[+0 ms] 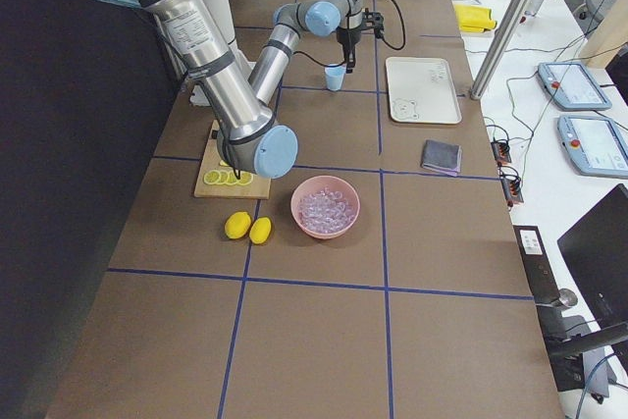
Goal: Put ice and strawberries in cup
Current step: 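Carry the ice cube with the right gripper over the cup, then open the right gripper to release the ice cube into the cup, then move the right gripper back over the pink bowl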
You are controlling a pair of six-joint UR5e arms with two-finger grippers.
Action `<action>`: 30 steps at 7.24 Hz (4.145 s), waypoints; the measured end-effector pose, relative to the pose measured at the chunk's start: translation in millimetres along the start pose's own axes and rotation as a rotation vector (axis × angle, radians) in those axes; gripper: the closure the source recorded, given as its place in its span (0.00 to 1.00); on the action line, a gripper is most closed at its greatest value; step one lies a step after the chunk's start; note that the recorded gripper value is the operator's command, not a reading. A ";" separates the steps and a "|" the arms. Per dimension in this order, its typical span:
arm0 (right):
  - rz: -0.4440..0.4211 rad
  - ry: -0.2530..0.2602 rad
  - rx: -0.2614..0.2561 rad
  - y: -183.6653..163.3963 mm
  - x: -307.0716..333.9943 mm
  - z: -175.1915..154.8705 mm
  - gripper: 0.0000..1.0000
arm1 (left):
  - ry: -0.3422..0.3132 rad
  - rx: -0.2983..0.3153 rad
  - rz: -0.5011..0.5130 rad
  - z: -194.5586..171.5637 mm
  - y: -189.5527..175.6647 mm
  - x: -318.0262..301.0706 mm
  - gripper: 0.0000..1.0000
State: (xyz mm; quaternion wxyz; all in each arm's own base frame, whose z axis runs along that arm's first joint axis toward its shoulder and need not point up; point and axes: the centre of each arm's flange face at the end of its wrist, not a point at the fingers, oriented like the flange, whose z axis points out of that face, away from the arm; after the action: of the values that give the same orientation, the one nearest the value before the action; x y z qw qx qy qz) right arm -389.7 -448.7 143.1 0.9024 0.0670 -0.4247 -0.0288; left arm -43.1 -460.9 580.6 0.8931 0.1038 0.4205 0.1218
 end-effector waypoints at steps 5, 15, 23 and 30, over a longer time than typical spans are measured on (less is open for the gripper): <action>0.057 0.030 0.034 27.4 -135.8 54.6 1.00 | 0.000 0.000 0.001 0.0 0.0 0.1 0.00; 0.020 0.100 0.074 56.1 -144.6 143.5 0.01 | 0.000 0.001 0.003 -0.6 -0.3 0.7 0.00; 0.054 0.067 0.087 53.4 -162.0 127.3 0.01 | 0.000 0.001 0.002 -0.5 -0.2 0.6 0.00; -0.054 0.083 0.032 -2.9 -30.9 83.1 0.01 | 0.000 0.000 0.001 0.0 0.6 0.2 0.00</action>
State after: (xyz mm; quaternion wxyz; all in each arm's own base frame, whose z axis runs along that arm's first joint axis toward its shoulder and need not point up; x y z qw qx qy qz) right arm -473.4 -456.3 171.5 0.9169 0.0940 -0.3854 -0.0434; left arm -43.1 -460.2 580.6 0.8930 0.1041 0.4205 0.1224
